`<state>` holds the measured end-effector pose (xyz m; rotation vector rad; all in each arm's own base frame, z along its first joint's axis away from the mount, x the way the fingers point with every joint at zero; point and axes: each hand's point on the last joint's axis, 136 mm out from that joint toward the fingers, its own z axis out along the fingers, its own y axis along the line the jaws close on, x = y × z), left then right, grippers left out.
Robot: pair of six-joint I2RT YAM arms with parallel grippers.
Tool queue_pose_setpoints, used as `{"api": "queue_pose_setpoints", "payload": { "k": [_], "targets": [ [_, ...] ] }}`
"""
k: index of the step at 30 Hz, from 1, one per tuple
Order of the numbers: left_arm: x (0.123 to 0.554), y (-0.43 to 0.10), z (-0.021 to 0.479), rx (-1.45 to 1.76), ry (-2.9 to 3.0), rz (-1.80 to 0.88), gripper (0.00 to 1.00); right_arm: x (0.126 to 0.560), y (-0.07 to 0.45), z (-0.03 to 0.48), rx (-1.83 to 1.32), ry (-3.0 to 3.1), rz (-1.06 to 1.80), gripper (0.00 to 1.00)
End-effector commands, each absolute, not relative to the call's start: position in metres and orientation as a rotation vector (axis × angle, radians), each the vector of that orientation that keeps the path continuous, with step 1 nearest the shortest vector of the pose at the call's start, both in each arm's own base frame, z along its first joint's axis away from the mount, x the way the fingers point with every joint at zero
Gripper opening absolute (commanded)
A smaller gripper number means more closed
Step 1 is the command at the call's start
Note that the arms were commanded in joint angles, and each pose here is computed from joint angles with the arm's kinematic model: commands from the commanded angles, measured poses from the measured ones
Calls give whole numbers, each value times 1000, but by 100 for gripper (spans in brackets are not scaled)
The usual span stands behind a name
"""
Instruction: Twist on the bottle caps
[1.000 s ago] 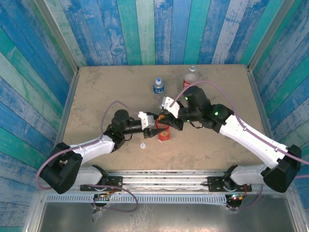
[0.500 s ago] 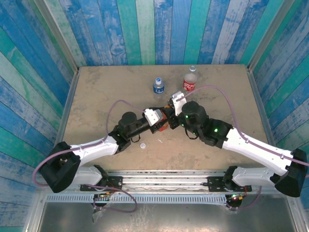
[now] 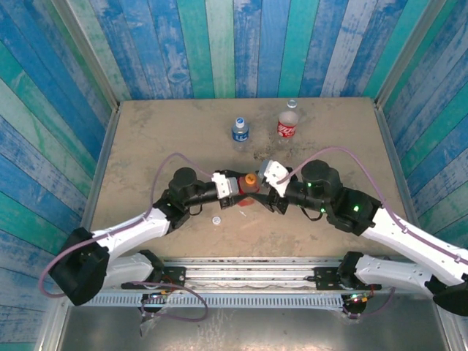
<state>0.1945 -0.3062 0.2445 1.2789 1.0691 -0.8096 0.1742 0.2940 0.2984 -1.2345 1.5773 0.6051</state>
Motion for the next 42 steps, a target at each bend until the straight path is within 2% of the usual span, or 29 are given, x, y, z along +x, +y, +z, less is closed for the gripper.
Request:
{"api": "queue_pose_setpoints", "payload": {
  "k": [1, 6, 13, 16, 18, 23, 28, 32, 35, 38, 42],
  "targets": [
    [155, -306, 257, 1427, 911, -952, 51, 153, 299, 301, -1408, 1485, 654, 61],
    [152, -308, 255, 1458, 898, -976, 51, 147, 309, 299, -1471, 1483, 713, 47],
    [166, -306, 264, 1368, 927, -905, 52, 150, 310, 288, -1484, 1531, 710, 22],
    [199, -303, 275, 1209, 1004, -779, 51, 168, 310, 292, -1388, 1565, 652, 16],
    [235, -296, 285, 1047, 1084, -658, 52, 196, 310, 296, -1215, 1620, 573, 10],
    [313, -273, 299, 698, 1232, -414, 51, 271, 297, 285, -774, 1802, 322, 8],
    [350, -260, 315, 495, 1242, -308, 50, 310, 289, 272, -400, 1848, 241, 8],
    [349, -266, 317, 528, 1241, -329, 50, 314, 298, 277, -437, 1826, 247, 11],
    [338, -273, 313, 606, 1228, -399, 48, 307, 304, 290, -559, 1755, 344, 21],
    [323, -273, 308, 684, 1192, -502, 46, 288, 304, 307, -689, 1647, 503, 37],
    [293, -285, 289, 954, 1137, -611, 48, 244, 302, 324, -932, 1496, 656, 53]
  ]
}}
